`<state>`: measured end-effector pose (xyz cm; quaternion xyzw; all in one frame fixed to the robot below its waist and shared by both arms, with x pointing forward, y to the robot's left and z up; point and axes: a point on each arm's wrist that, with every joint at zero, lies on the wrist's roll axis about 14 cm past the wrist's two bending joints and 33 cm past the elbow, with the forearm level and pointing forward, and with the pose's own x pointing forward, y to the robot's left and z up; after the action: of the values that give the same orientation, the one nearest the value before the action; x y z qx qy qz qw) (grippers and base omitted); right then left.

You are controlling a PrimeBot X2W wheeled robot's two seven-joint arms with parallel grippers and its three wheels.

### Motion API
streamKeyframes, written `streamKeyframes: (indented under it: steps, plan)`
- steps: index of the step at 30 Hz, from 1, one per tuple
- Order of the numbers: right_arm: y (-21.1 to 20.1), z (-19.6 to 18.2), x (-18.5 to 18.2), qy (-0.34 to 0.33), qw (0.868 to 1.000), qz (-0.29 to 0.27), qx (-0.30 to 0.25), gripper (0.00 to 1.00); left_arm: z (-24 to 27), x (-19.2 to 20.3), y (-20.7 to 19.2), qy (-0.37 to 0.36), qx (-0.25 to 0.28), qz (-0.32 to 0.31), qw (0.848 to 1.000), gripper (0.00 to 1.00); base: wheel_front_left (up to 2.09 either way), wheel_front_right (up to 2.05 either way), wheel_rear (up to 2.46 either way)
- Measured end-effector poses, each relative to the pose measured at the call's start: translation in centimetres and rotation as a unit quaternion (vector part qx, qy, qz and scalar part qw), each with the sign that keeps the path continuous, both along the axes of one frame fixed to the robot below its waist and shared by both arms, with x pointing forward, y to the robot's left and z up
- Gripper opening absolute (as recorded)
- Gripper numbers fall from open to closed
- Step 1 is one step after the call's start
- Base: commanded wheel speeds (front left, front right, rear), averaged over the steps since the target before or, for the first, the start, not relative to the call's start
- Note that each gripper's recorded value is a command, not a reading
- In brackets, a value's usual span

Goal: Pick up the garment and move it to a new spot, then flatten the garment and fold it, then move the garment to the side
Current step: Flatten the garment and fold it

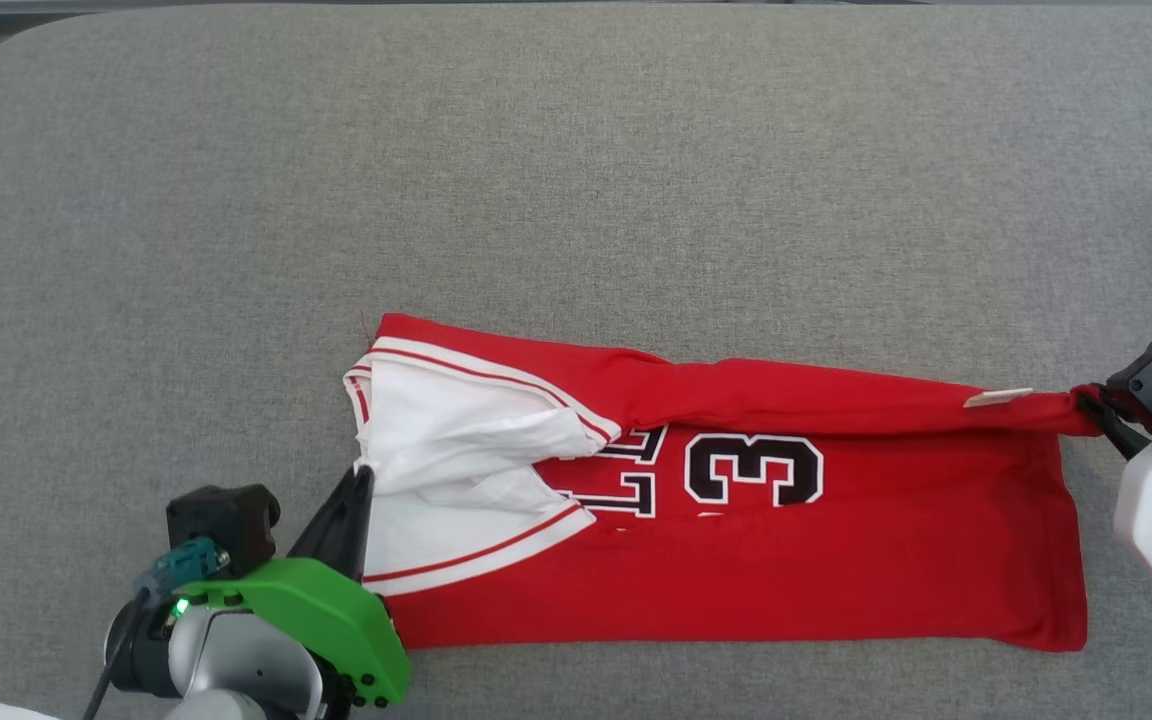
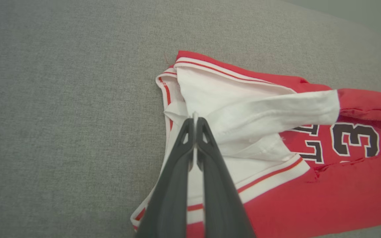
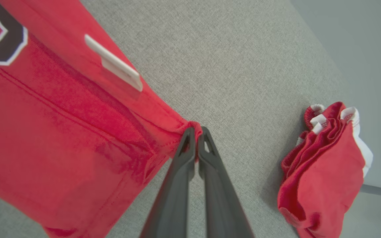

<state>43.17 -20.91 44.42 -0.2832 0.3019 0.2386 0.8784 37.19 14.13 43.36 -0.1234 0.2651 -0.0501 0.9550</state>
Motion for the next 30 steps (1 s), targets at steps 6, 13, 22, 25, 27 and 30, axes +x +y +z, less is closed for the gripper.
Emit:
streamKeyframes:
  steps: [6,13,22,25,27,30]
  plan:
    - [-0.3,-1.1,-1.2,0.032,0.998,0.035,-0.044,0.00,-1.3,-2.0,0.1,0.032,-0.006,0.007,0.999,0.00,0.00,0.00,0.00]
    - [0.0,-2.5,-1.7,0.065,0.995,0.050,-0.062,0.00,-2.1,-3.7,-0.1,0.053,-0.014,0.014,0.998,0.00,0.00,0.00,0.00]
    - [-0.2,-3.1,-1.8,0.085,0.994,0.041,-0.063,0.73,-3.3,-5.9,-0.1,0.081,-0.017,0.019,0.996,0.00,0.00,0.00,0.00]
    - [-0.3,-2.9,-1.6,0.084,0.994,0.030,-0.056,1.00,-4.1,-6.7,-0.4,0.098,-0.017,0.010,0.995,0.00,0.00,0.00,0.00]
    - [0.1,-2.7,-1.6,0.082,0.995,0.026,-0.044,1.00,-4.2,-6.9,-0.3,0.094,-0.009,0.001,0.996,0.76,0.00,0.00,0.00]
    - [0.0,-2.2,-1.7,0.078,0.997,0.012,-0.025,1.00,-4.5,-7.3,-0.3,0.097,-0.001,-0.006,0.995,1.00,0.00,0.00,0.00]
